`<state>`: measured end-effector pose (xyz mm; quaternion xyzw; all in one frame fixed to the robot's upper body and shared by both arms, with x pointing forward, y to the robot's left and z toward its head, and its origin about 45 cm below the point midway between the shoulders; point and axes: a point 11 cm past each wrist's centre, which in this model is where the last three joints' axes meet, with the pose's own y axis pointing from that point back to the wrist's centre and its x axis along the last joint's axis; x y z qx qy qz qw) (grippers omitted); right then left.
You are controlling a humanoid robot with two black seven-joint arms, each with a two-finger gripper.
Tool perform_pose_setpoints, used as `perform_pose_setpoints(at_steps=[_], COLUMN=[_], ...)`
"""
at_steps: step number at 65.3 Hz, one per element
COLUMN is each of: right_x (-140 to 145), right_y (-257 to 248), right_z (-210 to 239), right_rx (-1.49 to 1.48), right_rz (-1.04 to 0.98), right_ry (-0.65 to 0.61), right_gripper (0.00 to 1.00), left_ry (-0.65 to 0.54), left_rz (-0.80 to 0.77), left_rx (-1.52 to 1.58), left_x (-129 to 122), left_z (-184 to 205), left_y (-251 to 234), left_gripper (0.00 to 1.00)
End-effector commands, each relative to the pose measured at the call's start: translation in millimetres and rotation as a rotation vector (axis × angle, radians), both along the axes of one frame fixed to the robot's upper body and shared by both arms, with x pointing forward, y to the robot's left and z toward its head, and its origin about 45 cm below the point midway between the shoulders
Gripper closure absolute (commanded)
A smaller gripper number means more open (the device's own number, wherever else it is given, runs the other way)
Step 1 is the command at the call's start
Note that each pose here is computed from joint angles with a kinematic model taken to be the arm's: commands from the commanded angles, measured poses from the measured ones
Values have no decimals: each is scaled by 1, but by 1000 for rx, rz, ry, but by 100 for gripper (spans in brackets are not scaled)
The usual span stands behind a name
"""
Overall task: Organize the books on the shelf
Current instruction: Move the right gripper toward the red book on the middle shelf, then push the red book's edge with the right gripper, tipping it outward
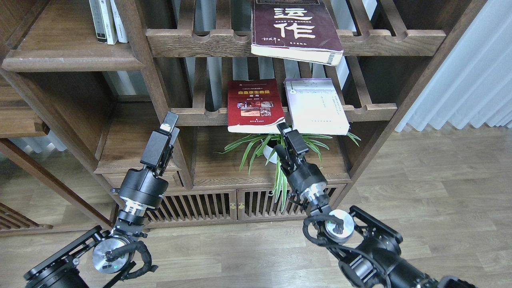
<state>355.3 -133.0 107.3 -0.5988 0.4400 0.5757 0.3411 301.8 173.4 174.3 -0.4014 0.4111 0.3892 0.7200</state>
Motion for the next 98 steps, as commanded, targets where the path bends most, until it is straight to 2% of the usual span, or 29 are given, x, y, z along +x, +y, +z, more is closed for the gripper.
perform_pose_setpoints(at_steps=[1, 30, 56, 60, 67, 71, 72, 82, 98], right_x=[1, 35, 37, 37, 37, 36, 35, 33, 37], right_y=[8, -1, 4, 4, 5, 7, 9, 12, 4], right_z=[0, 7, 8, 8, 9, 9, 9, 9, 7], right_rx=[-38, -123, -92, -91, -76, -66, -59, -51, -42], right_rz=[35, -6, 24, 25, 28, 39, 61, 89, 64], right_ry=[16, 84, 132, 133, 134, 134, 141, 145, 134], right_gripper=[1, 3, 17, 22, 39, 44, 50, 69, 96], left_ry=[1, 6, 12, 12, 10, 11, 11, 9, 17], left_rz=[1, 5, 13, 13, 12, 13, 13, 17, 22], left_rx=[2, 1, 8, 7, 7, 8, 9, 8, 17], left_x=[0, 1, 2, 2, 2, 2, 2, 3, 3], left_z=[-1, -2, -5, -5, -5, -5, -5, -5, -8], left_y=[0, 0, 3, 2, 2, 2, 3, 4, 5], left_gripper=[0, 0, 0, 0, 0, 0, 0, 0, 0])
